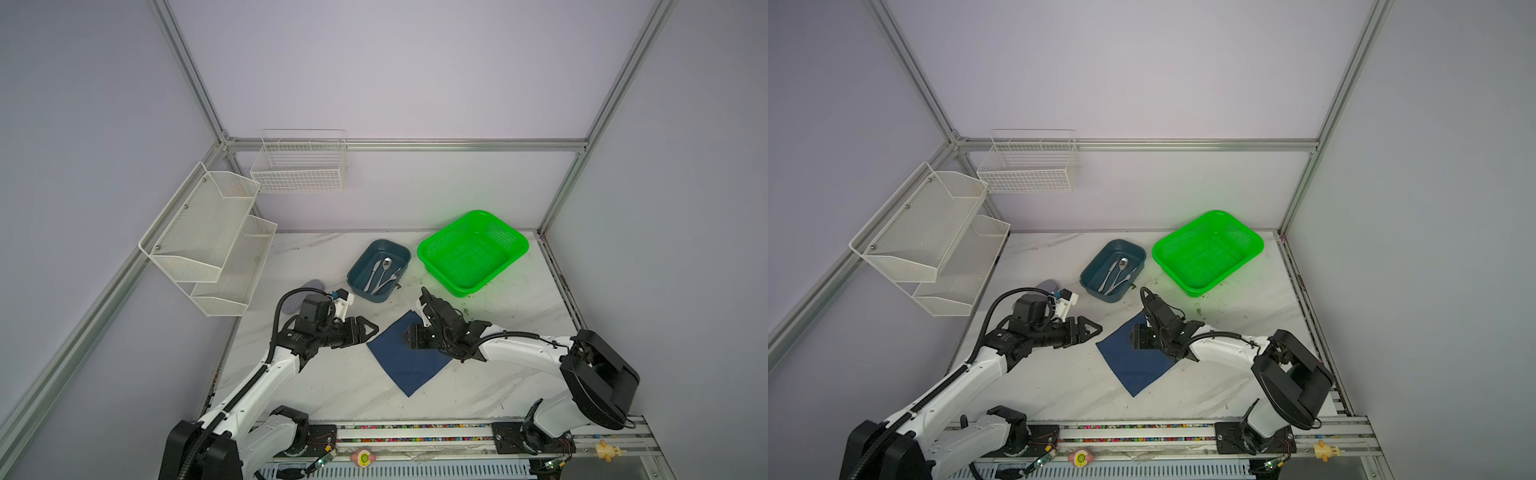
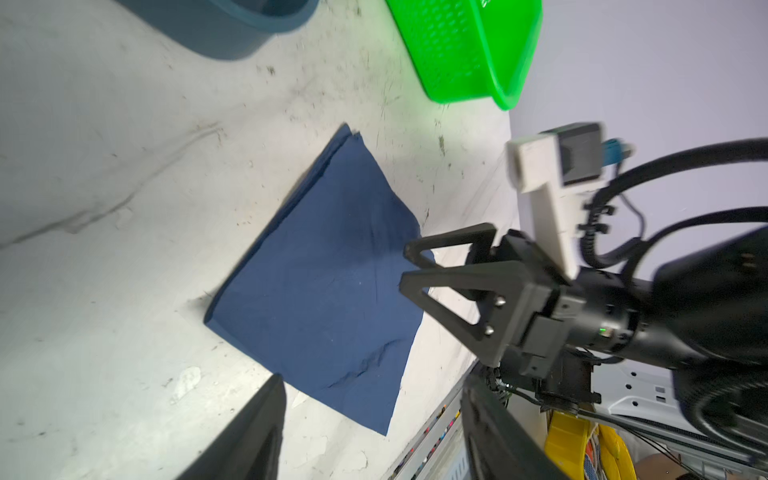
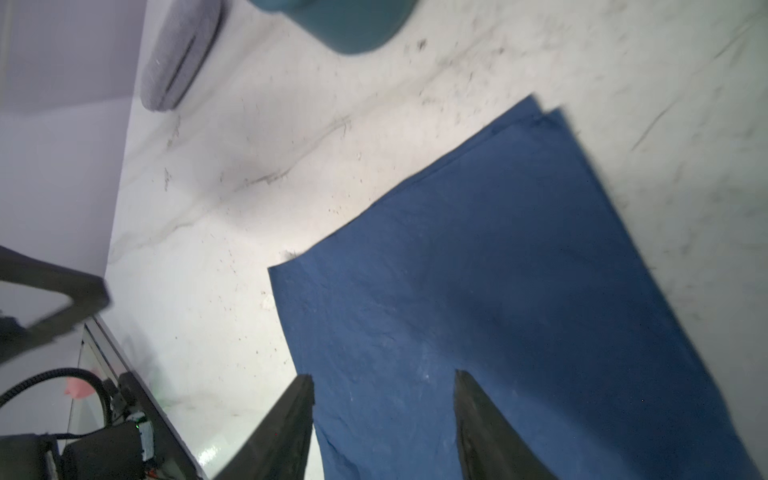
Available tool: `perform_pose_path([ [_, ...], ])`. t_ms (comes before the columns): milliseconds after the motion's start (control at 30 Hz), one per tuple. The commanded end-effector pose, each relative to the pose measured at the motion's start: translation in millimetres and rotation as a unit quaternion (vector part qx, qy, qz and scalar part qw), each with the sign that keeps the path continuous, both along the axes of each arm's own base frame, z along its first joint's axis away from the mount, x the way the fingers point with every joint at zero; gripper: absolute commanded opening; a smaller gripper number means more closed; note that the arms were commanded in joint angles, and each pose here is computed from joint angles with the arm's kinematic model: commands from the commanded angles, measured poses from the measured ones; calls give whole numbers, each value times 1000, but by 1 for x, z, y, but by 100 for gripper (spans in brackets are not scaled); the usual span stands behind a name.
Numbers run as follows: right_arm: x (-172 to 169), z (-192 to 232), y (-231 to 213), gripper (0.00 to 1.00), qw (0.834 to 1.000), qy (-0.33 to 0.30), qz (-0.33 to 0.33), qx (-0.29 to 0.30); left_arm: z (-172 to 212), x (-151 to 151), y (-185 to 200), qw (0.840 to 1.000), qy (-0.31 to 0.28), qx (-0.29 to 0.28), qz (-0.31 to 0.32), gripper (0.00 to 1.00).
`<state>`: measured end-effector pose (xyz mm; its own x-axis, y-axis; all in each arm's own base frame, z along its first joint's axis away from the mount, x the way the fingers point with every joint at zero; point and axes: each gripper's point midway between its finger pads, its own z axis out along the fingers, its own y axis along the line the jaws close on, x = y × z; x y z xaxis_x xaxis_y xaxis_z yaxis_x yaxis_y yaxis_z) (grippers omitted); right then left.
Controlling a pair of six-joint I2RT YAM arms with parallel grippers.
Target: Place the utensils on the paper napkin and roll it up
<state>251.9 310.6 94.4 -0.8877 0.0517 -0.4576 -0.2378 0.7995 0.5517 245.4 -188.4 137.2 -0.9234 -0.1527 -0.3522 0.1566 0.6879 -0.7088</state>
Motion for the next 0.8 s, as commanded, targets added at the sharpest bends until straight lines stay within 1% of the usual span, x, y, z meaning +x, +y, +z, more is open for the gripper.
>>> perform_pose_path([
  [0,-1,-10,-30,55,997,18,-62,-31,11,16,-19,1000,-5,21,-7,62],
  [133,-7,-20,-36,54,996,39,-74,-33,-10,20,-36,998,25,48,-22,57],
  [300,-12,-36,-38,53,994,65,-81,-39,-32,26,-35,996,46,79,-11,55],
  [367,-13,-44,-42,53,992,72,-92,-48,-35,26,-37,995,51,79,-14,54],
  [433,-13,-50,-47,53,990,76,-103,-61,-49,25,-38,994,71,87,-18,53],
  [633,-14,-67,-63,53,984,84,-132,-88,-61,27,-36,991,83,101,-14,53],
  [767,-12,-75,-77,52,979,88,-156,-98,-70,29,-36,990,94,102,-1,50],
])
